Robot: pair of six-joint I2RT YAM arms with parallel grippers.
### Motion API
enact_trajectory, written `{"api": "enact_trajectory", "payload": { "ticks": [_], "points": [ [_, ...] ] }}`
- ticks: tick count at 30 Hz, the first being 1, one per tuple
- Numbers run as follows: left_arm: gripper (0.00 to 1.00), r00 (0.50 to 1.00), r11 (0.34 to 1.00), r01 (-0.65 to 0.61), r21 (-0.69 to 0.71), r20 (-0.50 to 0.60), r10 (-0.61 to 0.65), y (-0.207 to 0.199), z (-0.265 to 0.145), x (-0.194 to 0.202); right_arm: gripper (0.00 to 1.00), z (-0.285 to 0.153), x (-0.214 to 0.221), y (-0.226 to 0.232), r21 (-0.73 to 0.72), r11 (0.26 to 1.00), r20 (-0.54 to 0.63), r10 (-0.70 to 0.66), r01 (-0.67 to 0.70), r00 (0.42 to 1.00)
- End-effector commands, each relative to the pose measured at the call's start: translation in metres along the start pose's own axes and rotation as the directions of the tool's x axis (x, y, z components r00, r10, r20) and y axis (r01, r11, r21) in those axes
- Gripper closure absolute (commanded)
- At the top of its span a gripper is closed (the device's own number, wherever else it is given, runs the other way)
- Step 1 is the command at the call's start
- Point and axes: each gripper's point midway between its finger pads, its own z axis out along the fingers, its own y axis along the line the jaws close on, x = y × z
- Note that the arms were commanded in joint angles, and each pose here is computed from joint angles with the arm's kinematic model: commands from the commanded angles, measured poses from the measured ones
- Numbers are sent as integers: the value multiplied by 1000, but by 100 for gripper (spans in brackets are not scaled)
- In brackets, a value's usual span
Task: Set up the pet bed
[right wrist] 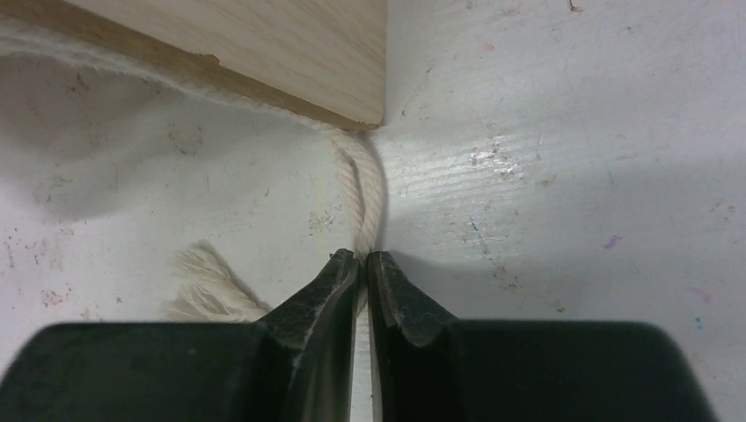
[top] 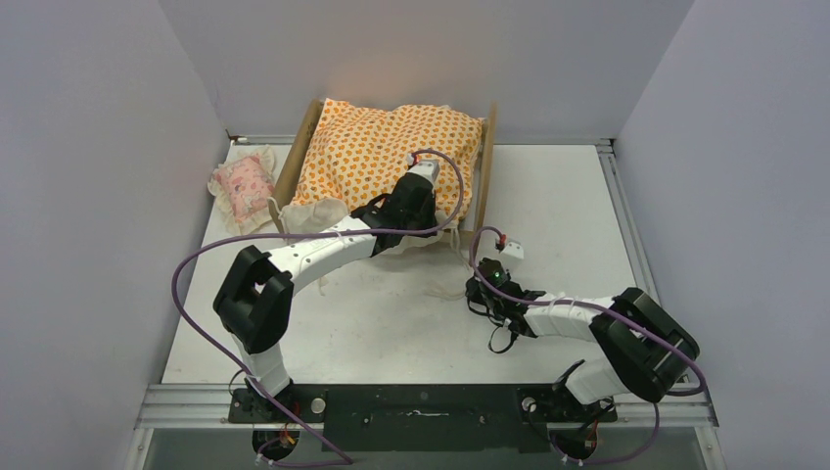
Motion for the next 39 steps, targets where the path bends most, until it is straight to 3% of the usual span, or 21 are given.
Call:
{"api": "enact_trajectory", "payload": {
  "ticks": [1,9,12,17,19,22,23,24,26,27,29,31,32,33,34,35,36,38,39],
  "points": [
    [100,998,999,12,36,65,-14,-5,-11,-22,94,-6,-11,6,-4,1000,11,-27,27,1000],
    [100,997,999,19,33,79,-21,0,-14,-25,95,-52,-46,42,-92,966,-59,-248,242,967],
    [100,996,999,21,35,82,-24,1,-14,-25,95,-73,-50,57,-153,916,-128,-390,371,912],
    [100,996,999,30,43,81,-34,1,-16,-22,93,-109,-69,103,-345,809,-86,-533,476,842],
    [100,996,998,31,47,80,-34,1,-17,-21,94,-115,-87,97,-230,815,-69,-558,532,827],
    [100,996,998,33,50,83,-37,1,-21,-20,94,-142,-74,144,-511,693,-30,-606,509,795],
    [100,996,998,35,54,85,-39,1,-22,-20,95,-156,-65,164,-631,619,-9,-609,468,793],
    [100,996,998,36,56,83,-41,1,-23,-19,95,-161,-63,173,-665,587,12,-609,461,793],
    [100,996,997,38,60,82,-43,2,-24,-18,95,-141,-78,146,-442,733,-13,-582,518,813],
    [100,996,997,40,62,81,-45,1,-25,-17,95,-136,-80,137,-406,741,-21,-592,535,805],
    [100,996,997,46,69,78,-51,0,-29,-17,95,-142,-65,148,-573,670,-21,-587,471,809],
    [100,995,996,49,77,83,-56,0,-34,-19,95,-125,-76,110,-339,817,-54,-512,467,857],
    [100,994,996,50,76,89,-56,1,-38,-20,95,-120,-76,95,-292,822,-67,-527,489,847],
    [100,994,996,51,77,97,-59,1,-42,-22,95,-127,-52,104,-462,764,-115,-555,450,824],
    [100,992,995,54,80,106,-63,1,-45,-23,95,-119,-47,95,-469,780,-139,-529,414,837],
    [100,991,995,59,85,112,-68,1,-47,-24,95,-108,-44,70,-339,853,-195,-477,398,857],
    [100,991,994,62,89,116,-72,0,-48,-25,95,-106,-36,54,-276,873,-242,-467,401,850],
    [100,991,993,68,92,112,-78,0,-48,-23,88,-109,-4,56,-429,836,-302,-490,343,818],
    [100,991,993,73,97,107,-83,-1,-48,-22,86,-104,-5,49,-360,876,-308,-436,320,845]
  ]
}}
